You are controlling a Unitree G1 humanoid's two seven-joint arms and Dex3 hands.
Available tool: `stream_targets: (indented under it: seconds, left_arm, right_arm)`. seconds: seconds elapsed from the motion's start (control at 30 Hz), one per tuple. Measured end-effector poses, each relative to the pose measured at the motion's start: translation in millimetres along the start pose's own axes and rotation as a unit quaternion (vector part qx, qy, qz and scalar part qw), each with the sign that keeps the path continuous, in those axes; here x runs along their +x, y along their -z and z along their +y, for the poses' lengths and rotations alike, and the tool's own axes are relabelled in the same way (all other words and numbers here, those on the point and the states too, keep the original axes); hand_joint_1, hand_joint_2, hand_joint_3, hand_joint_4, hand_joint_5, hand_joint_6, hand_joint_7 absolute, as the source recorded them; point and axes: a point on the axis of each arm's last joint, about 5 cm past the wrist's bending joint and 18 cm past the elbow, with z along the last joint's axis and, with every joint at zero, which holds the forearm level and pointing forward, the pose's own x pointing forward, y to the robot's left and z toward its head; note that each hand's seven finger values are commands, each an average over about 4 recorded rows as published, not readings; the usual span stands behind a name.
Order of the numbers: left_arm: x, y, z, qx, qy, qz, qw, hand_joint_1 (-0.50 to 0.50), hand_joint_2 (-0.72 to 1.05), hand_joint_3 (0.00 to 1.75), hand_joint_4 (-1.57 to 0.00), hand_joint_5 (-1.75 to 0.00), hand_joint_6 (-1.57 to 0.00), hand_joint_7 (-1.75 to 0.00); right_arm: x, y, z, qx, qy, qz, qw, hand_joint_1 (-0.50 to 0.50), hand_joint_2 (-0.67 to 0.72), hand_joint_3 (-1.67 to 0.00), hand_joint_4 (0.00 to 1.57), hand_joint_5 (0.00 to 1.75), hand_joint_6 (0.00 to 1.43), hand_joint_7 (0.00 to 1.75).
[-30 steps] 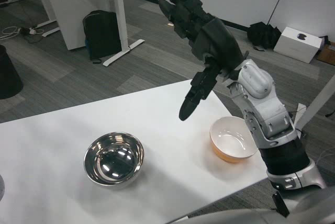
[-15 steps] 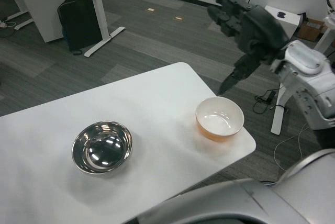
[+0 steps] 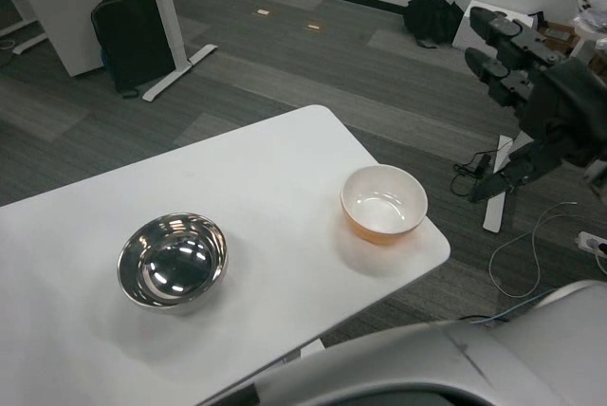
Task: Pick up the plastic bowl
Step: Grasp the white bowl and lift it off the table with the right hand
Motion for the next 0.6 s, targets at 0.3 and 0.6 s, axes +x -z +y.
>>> stream_targets:
  seconds: [0.3,0.6]
  left_arm:
    - [2.6,4.1,-11.0,-0.005,0.011,0.013,1.000,-0.50,0.60,0.02,-0.75,-0.31,-0.01,0.00]
    - [2.2,4.6,-11.6,-0.006,0.012,0.015,1.000,-0.50,0.60,0.02,-0.79,-0.31,-0.03,0.00]
  right_arm:
    - [-28.5,38.1,15.1,0.105,0.024,0.027,0.994,-0.44,-0.03,-0.02,0.00,0.00,0.00,0.00]
    - [-33.9,80.7,40.4,0.200,0.044,0.037,0.978,-0.46,-0.02,-0.04,0.00,0.00,0.00,0.00]
